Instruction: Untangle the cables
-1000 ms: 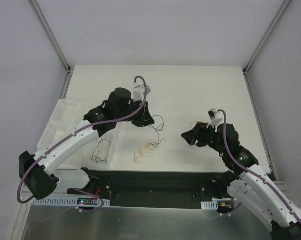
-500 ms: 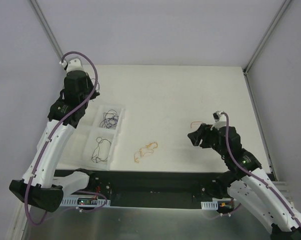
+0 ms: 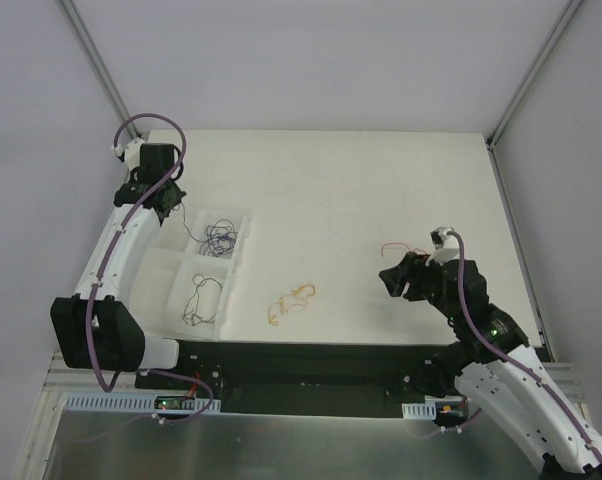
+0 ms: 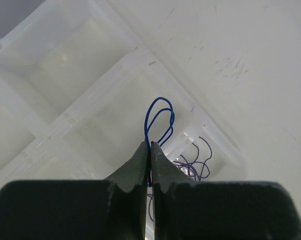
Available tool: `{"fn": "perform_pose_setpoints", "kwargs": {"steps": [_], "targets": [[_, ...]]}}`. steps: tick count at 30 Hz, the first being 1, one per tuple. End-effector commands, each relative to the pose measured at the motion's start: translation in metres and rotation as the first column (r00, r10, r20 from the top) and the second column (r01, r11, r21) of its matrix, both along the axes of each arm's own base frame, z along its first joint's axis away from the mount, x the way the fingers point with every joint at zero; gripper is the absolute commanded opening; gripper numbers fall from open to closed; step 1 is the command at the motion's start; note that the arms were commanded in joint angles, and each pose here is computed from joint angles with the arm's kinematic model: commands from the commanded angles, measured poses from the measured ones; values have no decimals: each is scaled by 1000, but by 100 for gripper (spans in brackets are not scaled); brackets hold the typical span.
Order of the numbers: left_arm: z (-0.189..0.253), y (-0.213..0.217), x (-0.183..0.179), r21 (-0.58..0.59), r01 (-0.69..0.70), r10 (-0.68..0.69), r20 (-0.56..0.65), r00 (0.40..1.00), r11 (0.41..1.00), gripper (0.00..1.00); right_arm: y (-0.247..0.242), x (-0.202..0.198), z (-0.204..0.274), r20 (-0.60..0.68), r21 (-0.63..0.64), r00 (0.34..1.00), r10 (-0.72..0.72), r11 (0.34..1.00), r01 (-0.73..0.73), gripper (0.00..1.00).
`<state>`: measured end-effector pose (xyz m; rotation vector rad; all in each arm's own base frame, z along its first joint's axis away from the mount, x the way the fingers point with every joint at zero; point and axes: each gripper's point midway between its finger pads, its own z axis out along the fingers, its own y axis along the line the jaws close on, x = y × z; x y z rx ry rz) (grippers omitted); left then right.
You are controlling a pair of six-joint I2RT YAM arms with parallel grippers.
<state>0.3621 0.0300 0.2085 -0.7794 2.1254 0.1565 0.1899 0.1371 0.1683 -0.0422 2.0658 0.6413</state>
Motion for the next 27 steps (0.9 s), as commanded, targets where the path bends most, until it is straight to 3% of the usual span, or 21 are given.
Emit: {"fn": "perform_pose_setpoints", "kwargs": {"steps": [1, 5, 8, 13, 17, 21, 27], "targets": [[-15, 4, 0, -37, -42, 42, -19, 999, 998, 0, -7, 0, -5, -4, -41, 1000, -16, 999, 16, 63], [-5, 12, -1, 2, -45, 45, -1, 999, 999, 0, -3, 2, -15, -32, -45, 999, -14, 999, 13, 63], [26, 8, -1, -12, -15, 16, 83, 996, 1000, 0, 3, 4, -20, -54, -35, 999, 0, 999, -1, 63], [90, -24, -2, -69, 174, -149, 279, 949, 982, 0, 9, 8, -23, -79, -38, 997, 17, 999, -20, 63], [107, -19, -8, -35, 168, -147, 333, 932, 985, 0, 16, 7, -24, -98, -21, 994, 46, 999, -48, 63], [97, -8, -7, 0, 113, -107, 309, 945, 994, 0, 21, 6, -26, -102, 0, 993, 58, 998, -58, 63], [42, 15, 3, 52, 7, -16, 173, 985, 999, 0, 18, 0, -26, -105, 8, 993, 55, 998, -55, 63]]}}
